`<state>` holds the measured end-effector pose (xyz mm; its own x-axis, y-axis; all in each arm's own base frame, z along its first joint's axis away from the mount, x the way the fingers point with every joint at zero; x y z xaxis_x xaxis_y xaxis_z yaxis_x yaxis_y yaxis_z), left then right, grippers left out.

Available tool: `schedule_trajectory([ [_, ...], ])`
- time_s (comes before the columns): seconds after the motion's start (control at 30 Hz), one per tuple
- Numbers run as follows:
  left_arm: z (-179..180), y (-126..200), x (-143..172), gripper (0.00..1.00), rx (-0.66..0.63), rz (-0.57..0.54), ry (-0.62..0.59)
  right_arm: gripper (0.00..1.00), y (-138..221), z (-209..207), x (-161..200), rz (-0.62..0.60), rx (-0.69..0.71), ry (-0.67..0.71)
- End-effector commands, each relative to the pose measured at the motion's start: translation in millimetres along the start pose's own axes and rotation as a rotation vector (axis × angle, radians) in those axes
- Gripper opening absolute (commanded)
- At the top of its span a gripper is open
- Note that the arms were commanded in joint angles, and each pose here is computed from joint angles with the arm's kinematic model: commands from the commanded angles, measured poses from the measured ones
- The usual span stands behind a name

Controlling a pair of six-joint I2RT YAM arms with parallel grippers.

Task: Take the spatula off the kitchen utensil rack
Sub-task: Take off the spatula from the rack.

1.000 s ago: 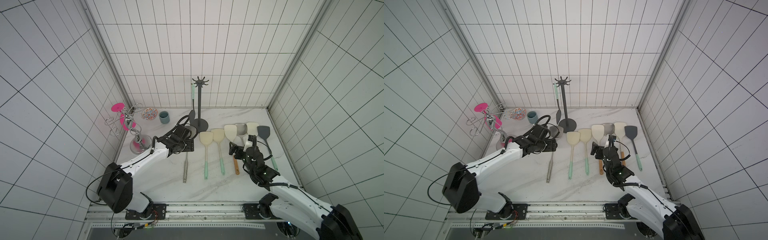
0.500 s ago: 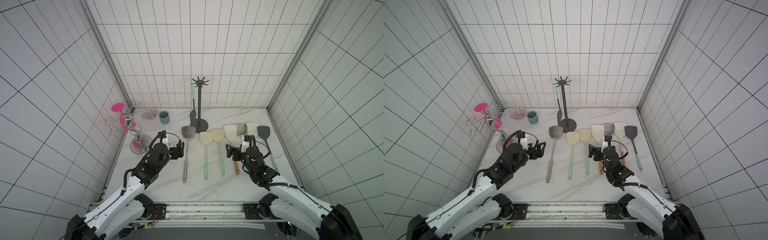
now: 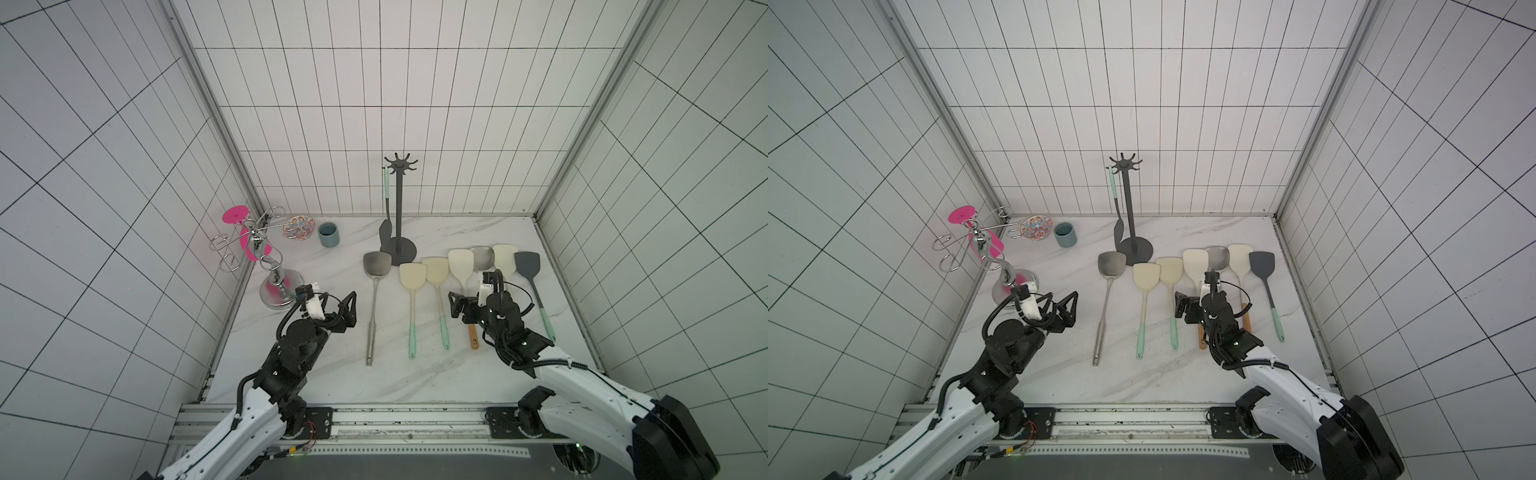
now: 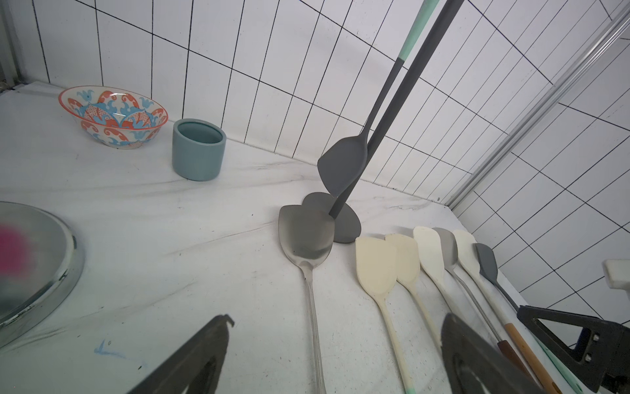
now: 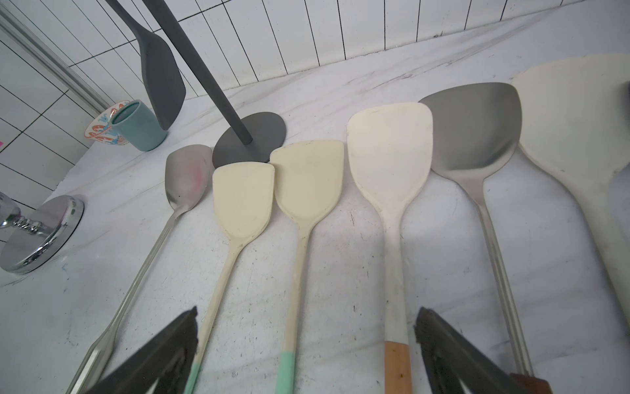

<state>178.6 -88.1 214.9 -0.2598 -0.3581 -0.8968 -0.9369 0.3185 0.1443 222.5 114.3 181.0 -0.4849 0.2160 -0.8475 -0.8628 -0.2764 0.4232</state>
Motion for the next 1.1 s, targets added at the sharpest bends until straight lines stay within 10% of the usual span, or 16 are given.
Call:
schedule_trajectory([
  [0.0, -5, -2, -12, 0.98, 0.004, -0.041, -0.011, 0.99, 0, 0, -7, -0.046, 0.010, -0.030],
  [0.53, -47, -46, -47, 0.98, 0.138, 0.025, -0.113, 0.99, 3, -9, -6, -0.110, 0.066, -0.128],
  [1.07, -45, -175, -95, 0.98, 0.167, -0.087, -0.185, 0.99, 2, -13, -3, -0.118, 0.096, -0.139],
])
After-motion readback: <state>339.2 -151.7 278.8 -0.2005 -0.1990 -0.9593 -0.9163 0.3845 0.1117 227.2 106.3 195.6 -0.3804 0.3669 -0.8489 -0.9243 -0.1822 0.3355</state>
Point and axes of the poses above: each gripper's point midway between its finger pads, its own y axis back along the fingers, its own z axis along the line the jaws close on, x = y × z, the point moved 9 cm from there along y, back along the fingers, and after that the axes turned 2 degrees about -y, right-handed, at the moved point
